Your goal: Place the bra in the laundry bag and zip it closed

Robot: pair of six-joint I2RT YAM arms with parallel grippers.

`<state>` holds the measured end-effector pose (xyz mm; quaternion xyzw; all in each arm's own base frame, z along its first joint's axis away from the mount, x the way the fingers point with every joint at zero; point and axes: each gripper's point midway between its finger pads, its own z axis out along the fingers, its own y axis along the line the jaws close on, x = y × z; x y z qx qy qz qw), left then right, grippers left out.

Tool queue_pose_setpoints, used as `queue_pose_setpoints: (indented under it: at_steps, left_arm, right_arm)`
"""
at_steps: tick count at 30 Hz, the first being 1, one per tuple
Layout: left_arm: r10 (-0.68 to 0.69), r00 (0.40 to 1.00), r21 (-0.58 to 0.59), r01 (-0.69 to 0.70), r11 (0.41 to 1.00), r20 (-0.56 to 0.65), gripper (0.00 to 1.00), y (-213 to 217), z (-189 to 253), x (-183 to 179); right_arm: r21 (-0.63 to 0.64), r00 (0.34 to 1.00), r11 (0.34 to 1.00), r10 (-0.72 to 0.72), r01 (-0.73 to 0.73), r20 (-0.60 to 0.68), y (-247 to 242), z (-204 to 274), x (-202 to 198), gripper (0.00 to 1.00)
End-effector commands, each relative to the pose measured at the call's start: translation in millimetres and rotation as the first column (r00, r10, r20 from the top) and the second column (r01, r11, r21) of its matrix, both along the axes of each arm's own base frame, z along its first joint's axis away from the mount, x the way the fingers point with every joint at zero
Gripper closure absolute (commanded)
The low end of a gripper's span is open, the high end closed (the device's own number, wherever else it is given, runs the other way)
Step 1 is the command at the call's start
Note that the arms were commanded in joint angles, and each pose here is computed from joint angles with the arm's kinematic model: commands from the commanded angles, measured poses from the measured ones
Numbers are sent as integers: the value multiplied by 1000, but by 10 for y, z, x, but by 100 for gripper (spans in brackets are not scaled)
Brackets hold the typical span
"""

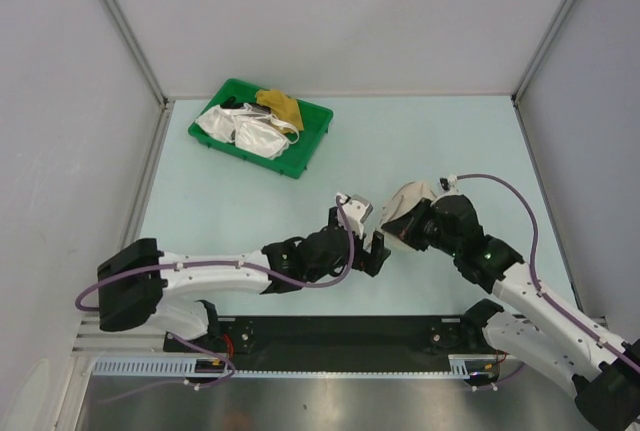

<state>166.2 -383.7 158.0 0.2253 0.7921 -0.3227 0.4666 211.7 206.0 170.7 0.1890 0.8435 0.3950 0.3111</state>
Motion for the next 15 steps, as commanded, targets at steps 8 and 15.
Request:
queue_pose_setpoints:
  at_steps: [8, 15]
  left_arm:
    - [7, 998, -90, -12, 996, -60, 100, -87, 125, 568]
    - [-34, 996, -100, 26, 995, -82, 100, -8, 341, 525]
  right_arm:
    - [88, 998, 996, -29, 24, 49, -130, 185, 21, 83]
    - [-172, 964, 950, -252, 262, 82, -1214, 8, 363, 28]
